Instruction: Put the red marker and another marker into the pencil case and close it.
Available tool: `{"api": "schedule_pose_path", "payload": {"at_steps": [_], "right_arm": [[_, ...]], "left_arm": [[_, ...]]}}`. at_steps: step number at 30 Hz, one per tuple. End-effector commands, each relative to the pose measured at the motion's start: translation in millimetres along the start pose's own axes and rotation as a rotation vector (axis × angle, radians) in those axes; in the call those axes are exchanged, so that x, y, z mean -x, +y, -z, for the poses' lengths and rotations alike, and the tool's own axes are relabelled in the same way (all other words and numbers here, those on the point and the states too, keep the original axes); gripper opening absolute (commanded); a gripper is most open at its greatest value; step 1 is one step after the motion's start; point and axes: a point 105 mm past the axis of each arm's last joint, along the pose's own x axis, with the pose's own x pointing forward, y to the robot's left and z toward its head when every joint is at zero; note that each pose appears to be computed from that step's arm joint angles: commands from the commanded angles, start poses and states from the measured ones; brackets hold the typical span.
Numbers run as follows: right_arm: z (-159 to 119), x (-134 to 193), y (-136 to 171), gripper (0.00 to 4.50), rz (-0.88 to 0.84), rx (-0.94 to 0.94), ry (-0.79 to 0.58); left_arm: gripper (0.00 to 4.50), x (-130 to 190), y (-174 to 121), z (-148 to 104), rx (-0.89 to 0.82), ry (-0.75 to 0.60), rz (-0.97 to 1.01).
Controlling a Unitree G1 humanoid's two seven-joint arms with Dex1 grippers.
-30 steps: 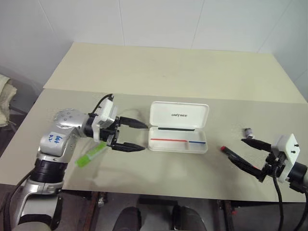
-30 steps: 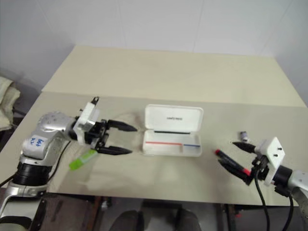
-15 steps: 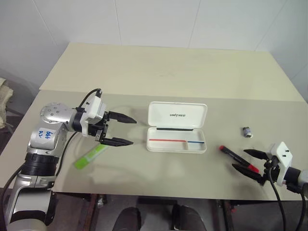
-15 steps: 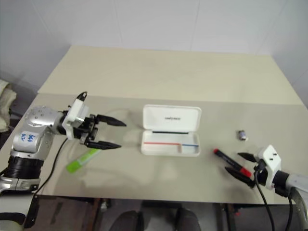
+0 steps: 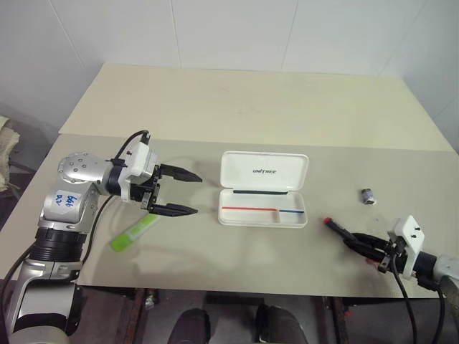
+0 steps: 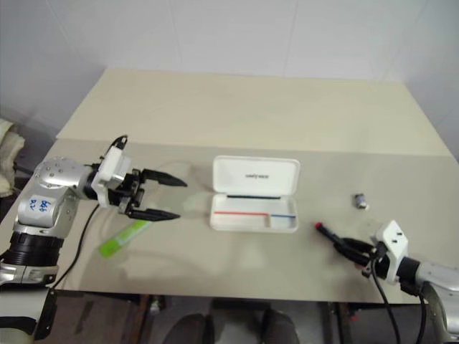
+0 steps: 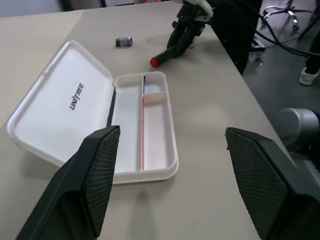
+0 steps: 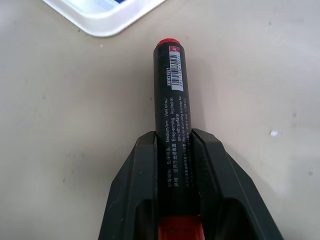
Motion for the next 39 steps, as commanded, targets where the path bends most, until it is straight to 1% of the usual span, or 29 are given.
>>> {"api": "schedule_pose_path", "payload": {"at_steps": [1,4,6,7,9,10,13,15,17,20,25,27,33,39], "right_arm": [[-18.2,1.2,-3.3,0.6,0.013,0.06,-0.037],[-47.3,0.5,-8.2,0.6,0.009,0.136,-0.089],[-59.5,-1.0,-7.6,0.6,-0.008,0.165,-0.109],[-72.2,-4.6,-4.8,0.6,-0.035,0.192,-0.13],[-95.3,-14.5,2.7,0.6,-0.094,0.256,-0.159],[-101.3,-17.8,5.3,0.6,-0.113,0.274,-0.164],[-126.4,-42.0,18.7,0.6,-0.208,0.316,-0.211],[-136.5,-58.5,27.8,0.6,-0.274,0.341,-0.227],[-141.1,-70.5,32.4,0.6,-0.318,0.354,-0.231],[-142.6,-97.2,39.5,0.6,-0.413,0.423,-0.215],[-132.6,-124.6,43.7,0.6,-0.504,0.496,-0.164],[-129.4,-132.8,44.2,0.6,-0.525,0.522,-0.146],[-130.2,-151.8,46.5,0.6,-0.526,0.562,-0.156],[-130.4,-159.1,52.1,0.6,-0.537,0.556,-0.163]], "left_arm": [[3.62,8.5,7.2,3.0,-0.032,0.02,-0.067],[3.62,15.7,12.7,11.7,-0.027,0.03,-0.128],[3.62,17.4,13.1,13.9,-0.024,0.032,-0.138],[3.62,19.4,13.2,16.1,-0.019,0.036,-0.148],[3.62,23.2,13.2,20.7,-0.011,0.045,-0.168],[3.62,24.3,13.1,22.0,-0.009,0.048,-0.173],[3.62,25.1,12.3,24.9,-0.003,0.051,-0.19],[3.62,24.8,11.9,26.6,0.002,0.05,-0.203],[3.62,23.7,11.4,28.0,0.004,0.05,-0.21],[3.62,20.6,9.6,30.7,0.011,0.044,-0.224],[3.62,17.0,6.7,32.8,0.019,0.036,-0.244],[3.62,16.3,5.3,33.3,0.022,0.034,-0.252],[3.62,12.7,-0.4,34.9,0.034,0.025,-0.274],[3.62,10.2,-2.1,34.7,0.039,0.018,-0.284]]}}
